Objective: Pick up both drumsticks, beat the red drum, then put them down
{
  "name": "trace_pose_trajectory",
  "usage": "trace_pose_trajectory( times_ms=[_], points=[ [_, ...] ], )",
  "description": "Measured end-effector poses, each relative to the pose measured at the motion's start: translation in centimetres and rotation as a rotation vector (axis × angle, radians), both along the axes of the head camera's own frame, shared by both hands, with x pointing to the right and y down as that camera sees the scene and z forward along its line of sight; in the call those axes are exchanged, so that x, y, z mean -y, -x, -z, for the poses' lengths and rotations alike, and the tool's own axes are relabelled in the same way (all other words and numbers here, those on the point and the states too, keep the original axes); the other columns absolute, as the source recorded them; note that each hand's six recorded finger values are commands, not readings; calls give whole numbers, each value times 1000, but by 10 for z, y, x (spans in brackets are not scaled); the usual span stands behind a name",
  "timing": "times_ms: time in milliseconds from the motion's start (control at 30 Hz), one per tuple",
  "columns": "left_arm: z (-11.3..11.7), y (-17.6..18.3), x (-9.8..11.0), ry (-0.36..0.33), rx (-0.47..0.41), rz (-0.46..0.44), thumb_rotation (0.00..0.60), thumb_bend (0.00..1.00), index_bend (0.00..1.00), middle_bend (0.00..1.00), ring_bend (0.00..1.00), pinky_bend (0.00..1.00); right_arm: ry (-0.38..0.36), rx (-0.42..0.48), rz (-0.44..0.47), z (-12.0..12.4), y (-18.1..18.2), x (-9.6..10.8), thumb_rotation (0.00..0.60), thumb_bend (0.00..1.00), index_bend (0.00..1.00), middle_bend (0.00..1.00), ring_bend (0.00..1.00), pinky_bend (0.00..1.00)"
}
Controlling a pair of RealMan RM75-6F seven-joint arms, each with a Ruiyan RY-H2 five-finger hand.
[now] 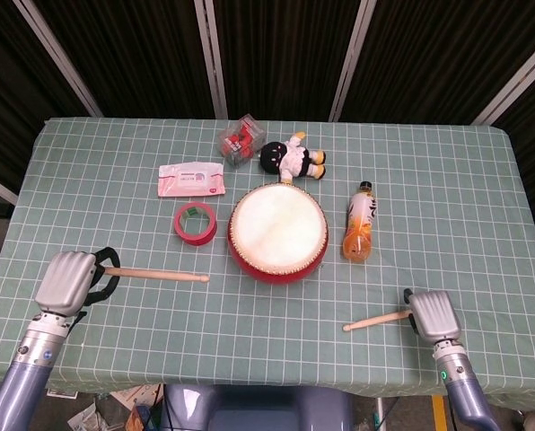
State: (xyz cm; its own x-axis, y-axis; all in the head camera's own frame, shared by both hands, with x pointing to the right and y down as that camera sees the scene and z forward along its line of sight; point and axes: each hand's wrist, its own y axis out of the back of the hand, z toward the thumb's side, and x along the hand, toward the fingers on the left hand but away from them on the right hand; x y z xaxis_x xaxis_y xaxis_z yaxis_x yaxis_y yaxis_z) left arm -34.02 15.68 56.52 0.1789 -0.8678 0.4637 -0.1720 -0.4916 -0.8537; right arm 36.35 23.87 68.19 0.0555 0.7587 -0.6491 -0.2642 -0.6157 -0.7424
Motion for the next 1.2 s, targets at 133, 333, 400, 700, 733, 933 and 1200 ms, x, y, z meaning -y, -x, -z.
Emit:
trace_pose_trajectory(
  times_ms=[133, 333, 400, 700, 733, 933, 1200],
  points=[
    [-1, 0, 0, 0, 1, 0, 600, 583, 759, 1000, 1000, 1000, -2, -10, -4, -2, -2, -1, 600, 418, 453, 1000, 1000, 1000],
    [1, 0, 1, -4, -7, 3, 600, 583, 759, 1000, 1000, 1000, -2, -16, -12, -1, -3, -1, 600, 419, 453, 1000, 1000, 1000],
    [1, 0, 0, -4, -7, 3, 600, 583, 759, 1000, 1000, 1000, 3, -23, -14, -2, -5, -2, 600, 419, 453, 1000, 1000, 1000],
    [2, 0, 1, -5, -9, 4, 600, 583, 759, 1000, 1000, 1000, 28, -53, -37, -12, -11, -7, 600, 419, 453, 1000, 1000, 1000],
    [2, 0, 1, -5, -9, 4, 600, 583, 759, 1000, 1000, 1000, 30, -55, -41, -13, -12, -8, 600, 419, 453, 1000, 1000, 1000],
    [2, 1, 0, -5, -8, 5, 600, 583, 760, 1000, 1000, 1000, 42, -65, -55, -17, -15, -9, 600, 419, 643, 1000, 1000, 1000],
    [2, 2, 1, -5, -9, 9, 600, 583, 763, 1000, 1000, 1000, 55, -49, -72, -20, -12, -12, 600, 504, 1000, 1000, 1000, 1000]
  ],
)
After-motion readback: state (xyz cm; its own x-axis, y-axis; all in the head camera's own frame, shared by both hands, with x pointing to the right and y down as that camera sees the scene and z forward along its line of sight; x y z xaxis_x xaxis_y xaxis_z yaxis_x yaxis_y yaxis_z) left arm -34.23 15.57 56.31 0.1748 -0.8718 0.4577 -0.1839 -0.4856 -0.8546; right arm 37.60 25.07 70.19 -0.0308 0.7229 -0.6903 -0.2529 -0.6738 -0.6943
